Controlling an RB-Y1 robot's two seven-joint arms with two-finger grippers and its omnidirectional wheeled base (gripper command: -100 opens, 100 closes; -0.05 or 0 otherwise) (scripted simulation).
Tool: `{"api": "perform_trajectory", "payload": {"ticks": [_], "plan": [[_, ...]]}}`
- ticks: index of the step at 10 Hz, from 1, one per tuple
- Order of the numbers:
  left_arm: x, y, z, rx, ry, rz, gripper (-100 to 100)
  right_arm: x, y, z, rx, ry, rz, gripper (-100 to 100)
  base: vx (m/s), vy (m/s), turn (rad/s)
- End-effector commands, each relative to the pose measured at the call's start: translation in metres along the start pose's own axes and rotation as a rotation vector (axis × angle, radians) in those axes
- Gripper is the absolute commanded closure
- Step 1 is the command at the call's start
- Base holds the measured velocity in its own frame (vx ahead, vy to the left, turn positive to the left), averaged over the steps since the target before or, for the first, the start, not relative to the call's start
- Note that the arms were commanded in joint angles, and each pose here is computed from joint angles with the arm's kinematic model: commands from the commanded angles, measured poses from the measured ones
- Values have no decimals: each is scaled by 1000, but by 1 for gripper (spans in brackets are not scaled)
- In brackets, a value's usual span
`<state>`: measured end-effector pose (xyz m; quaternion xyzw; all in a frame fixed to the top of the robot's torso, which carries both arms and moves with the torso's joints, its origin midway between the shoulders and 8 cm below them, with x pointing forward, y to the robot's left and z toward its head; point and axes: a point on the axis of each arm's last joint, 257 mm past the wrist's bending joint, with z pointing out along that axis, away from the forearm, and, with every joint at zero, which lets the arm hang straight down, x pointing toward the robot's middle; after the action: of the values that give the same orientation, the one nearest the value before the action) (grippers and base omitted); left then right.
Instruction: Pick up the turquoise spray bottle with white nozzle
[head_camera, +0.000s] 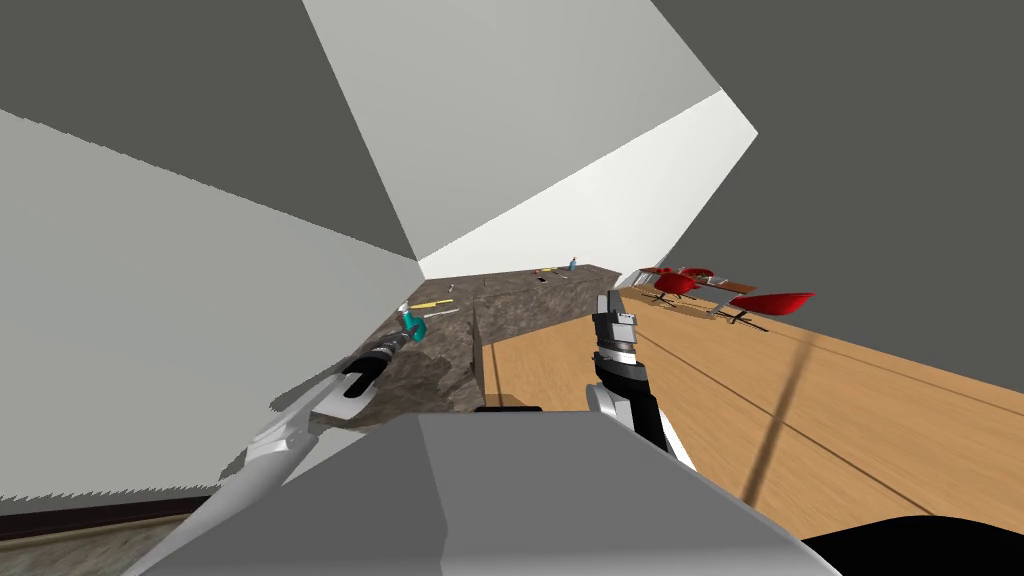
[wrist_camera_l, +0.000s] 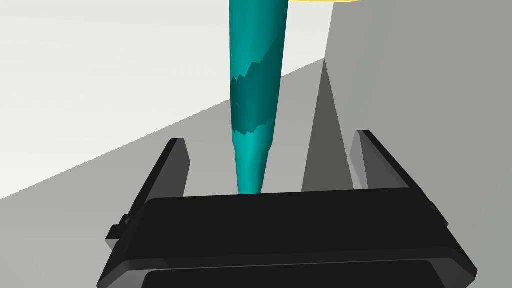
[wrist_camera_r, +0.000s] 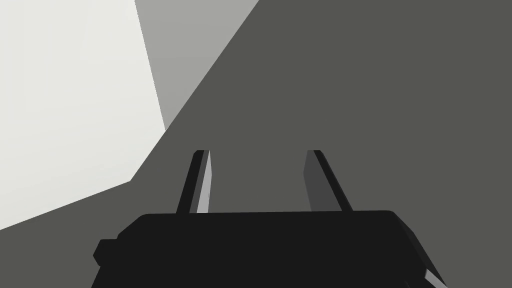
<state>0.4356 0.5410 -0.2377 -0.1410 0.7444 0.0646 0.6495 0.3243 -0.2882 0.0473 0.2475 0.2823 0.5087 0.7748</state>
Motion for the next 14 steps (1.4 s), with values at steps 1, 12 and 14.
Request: {"api": "perform_trajectory", "payload": {"ticks": [1, 12, 14], "plan": [[-4, 14, 1, -28, 7, 42, -100, 0, 0, 0, 0, 0, 0, 0, 6, -41, -46], [-3, -2, 55, 50, 2, 37, -100, 0, 0, 0, 0, 0, 0, 0, -14, -23, 16], [13, 14, 53, 19, 35, 35, -100, 0, 0, 0, 0, 0, 0, 0, -6, -8, -3]]}}
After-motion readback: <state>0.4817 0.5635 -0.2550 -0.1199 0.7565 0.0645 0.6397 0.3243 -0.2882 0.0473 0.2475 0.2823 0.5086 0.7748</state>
